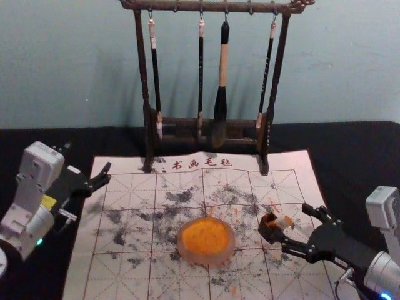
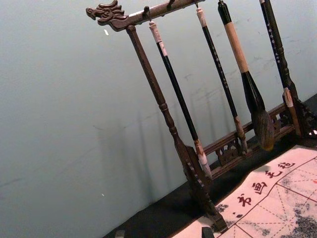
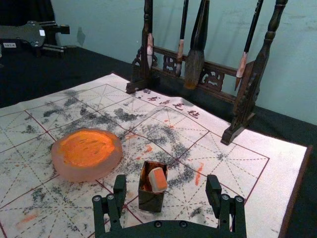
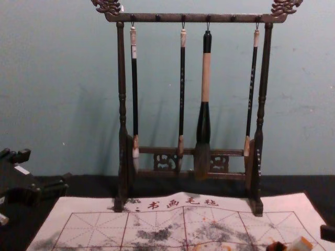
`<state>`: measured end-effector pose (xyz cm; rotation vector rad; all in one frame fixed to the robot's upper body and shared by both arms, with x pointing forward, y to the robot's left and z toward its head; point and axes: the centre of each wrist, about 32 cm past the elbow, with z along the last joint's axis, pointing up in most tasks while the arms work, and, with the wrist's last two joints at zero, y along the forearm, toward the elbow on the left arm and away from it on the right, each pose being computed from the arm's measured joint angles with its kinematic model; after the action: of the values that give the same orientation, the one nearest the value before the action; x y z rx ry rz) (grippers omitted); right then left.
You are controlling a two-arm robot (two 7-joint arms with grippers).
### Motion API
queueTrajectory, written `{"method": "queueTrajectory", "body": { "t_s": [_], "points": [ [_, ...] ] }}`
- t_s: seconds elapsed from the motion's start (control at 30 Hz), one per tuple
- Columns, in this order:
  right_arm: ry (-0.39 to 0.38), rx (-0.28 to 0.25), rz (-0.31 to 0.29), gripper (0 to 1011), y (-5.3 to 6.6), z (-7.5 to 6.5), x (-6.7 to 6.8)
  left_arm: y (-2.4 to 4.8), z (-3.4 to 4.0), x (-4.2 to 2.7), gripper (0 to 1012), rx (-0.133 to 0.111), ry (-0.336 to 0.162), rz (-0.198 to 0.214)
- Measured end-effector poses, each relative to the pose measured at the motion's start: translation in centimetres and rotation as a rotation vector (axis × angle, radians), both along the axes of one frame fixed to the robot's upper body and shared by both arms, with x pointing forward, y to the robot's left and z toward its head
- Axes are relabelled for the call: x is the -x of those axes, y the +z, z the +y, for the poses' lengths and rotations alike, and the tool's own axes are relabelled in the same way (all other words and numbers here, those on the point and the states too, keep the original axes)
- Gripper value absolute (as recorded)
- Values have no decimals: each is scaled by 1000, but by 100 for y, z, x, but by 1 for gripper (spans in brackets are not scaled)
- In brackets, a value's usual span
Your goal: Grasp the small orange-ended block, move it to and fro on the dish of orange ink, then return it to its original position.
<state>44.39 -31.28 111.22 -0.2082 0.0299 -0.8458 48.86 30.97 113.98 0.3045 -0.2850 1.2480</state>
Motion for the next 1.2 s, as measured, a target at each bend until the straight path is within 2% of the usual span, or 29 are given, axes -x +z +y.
{"method": "queueTrajectory", "body": {
  "t_s": [0.23,0.47,0.6,0.7,0.73,0.97,1.07,1.13,1.2],
  "points": [
    [0,1,-1,1002,1,0,0,0,0,0,1001,0,0,0],
    [1,1,-1,870,0,1,1,0,0,0,1001,0,0,0],
    [1,1,-1,733,-1,0,2,0,0,0,1001,0,0,0],
    [1,1,-1,679,0,0,2,0,0,0,1001,0,0,0],
    [1,1,-1,621,0,0,2,0,0,0,1001,0,0,0],
    [0,1,-1,387,0,-1,2,0,0,0,1001,0,0,0],
    [0,0,-1,333,0,-1,2,0,0,0,1001,0,0,0],
    [0,0,-1,227,0,-2,2,0,0,0,1001,0,0,0],
    [0,0,-1,172,0,-2,2,0,0,0,1001,0,0,0]
  ]
}}
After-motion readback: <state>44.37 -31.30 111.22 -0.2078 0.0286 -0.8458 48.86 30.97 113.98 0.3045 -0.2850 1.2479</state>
